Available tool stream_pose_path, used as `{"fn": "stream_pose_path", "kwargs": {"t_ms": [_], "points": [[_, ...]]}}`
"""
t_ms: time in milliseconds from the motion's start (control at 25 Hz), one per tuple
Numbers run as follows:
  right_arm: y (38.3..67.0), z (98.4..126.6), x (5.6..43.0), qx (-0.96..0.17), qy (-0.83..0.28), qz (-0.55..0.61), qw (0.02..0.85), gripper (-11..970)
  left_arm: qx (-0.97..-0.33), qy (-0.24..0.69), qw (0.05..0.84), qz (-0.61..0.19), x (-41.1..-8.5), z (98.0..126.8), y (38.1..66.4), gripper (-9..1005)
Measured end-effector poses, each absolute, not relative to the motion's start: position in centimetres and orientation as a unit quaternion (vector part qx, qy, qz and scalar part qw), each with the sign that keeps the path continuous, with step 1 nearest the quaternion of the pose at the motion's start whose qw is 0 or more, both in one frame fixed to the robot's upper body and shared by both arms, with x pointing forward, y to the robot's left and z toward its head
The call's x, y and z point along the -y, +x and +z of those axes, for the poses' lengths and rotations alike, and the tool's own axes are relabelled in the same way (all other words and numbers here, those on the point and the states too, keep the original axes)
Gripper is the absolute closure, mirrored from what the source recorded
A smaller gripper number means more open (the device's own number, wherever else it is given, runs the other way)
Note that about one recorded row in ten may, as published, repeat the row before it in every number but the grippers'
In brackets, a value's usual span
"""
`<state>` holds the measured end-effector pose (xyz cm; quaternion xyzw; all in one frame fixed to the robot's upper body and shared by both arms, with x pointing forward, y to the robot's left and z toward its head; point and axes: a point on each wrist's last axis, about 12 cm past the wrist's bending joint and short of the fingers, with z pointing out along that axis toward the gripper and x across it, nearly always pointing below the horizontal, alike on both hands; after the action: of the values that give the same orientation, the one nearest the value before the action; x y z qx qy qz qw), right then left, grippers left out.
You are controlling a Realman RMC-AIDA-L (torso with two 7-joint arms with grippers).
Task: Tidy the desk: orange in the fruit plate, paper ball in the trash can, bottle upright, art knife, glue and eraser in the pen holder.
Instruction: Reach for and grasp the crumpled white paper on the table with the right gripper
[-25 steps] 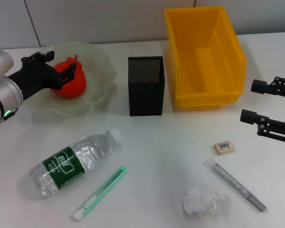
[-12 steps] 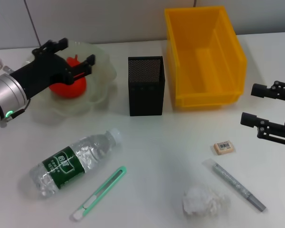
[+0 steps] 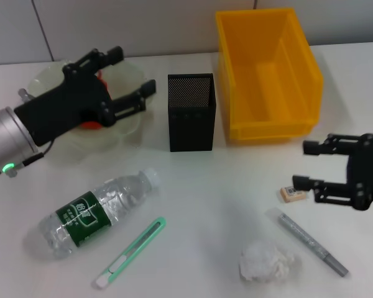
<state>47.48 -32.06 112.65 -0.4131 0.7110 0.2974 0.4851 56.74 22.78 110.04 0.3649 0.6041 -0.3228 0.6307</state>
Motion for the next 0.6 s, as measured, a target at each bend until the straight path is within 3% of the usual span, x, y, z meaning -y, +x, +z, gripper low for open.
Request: {"fn": "stream_pose_path", "kwargs": {"t_ms": [600], "points": [[49.5, 111.6, 29.3, -0.741, -0.455, 0.317, 0.38, 307, -0.548, 0.454, 0.58, -0.396, -21.4, 109.8, 53.8, 134]]}}
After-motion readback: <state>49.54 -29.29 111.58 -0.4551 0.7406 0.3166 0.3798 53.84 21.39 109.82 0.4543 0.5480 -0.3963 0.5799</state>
